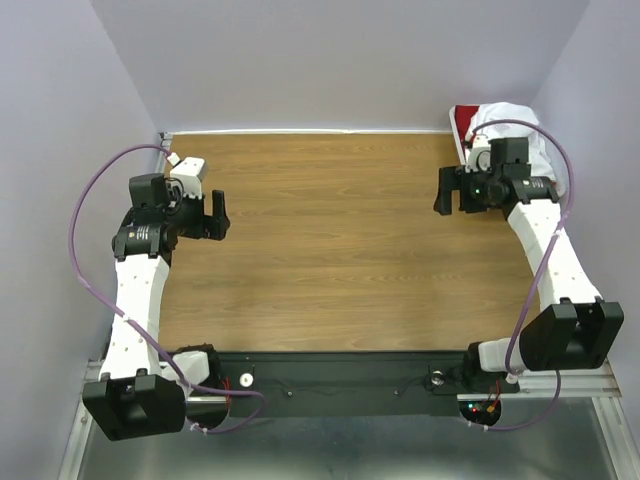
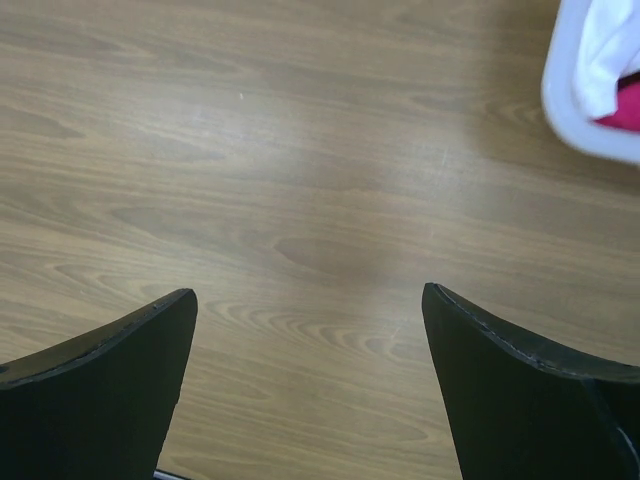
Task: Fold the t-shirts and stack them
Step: Grab the tshirt from the pile
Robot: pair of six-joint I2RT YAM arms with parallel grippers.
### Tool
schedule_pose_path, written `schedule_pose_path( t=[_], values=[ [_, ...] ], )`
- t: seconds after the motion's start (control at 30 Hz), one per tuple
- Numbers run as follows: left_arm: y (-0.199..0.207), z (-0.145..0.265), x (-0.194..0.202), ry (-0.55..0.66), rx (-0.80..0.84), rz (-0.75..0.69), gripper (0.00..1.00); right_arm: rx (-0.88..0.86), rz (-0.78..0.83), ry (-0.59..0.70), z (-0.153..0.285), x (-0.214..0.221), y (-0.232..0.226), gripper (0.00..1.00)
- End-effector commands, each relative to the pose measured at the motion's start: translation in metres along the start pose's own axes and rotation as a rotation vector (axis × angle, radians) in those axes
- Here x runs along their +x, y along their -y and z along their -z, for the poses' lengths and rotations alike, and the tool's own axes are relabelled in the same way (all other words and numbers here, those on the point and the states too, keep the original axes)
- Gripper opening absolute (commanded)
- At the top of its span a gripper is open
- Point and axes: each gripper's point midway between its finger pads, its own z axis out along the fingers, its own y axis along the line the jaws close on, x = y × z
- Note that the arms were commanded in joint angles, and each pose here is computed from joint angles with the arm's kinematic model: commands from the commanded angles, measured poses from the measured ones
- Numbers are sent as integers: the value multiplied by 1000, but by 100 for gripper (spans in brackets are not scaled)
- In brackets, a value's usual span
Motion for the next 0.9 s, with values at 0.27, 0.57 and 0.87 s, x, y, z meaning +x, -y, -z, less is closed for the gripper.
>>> schedule_pose_path(
  t=[0.27,0.57,0.87],
  values=[
    [-48,-8,-41,79,-257,123,99,189,13,150,-2,-110,97,100],
    [-82,-45,-15,-91,-376,173,99,295,-71,109,-60,-129,190,100],
    [-75,-63,-18,-121,-278,123,98,293,-126,32,-123,-109,216,100]
  ],
)
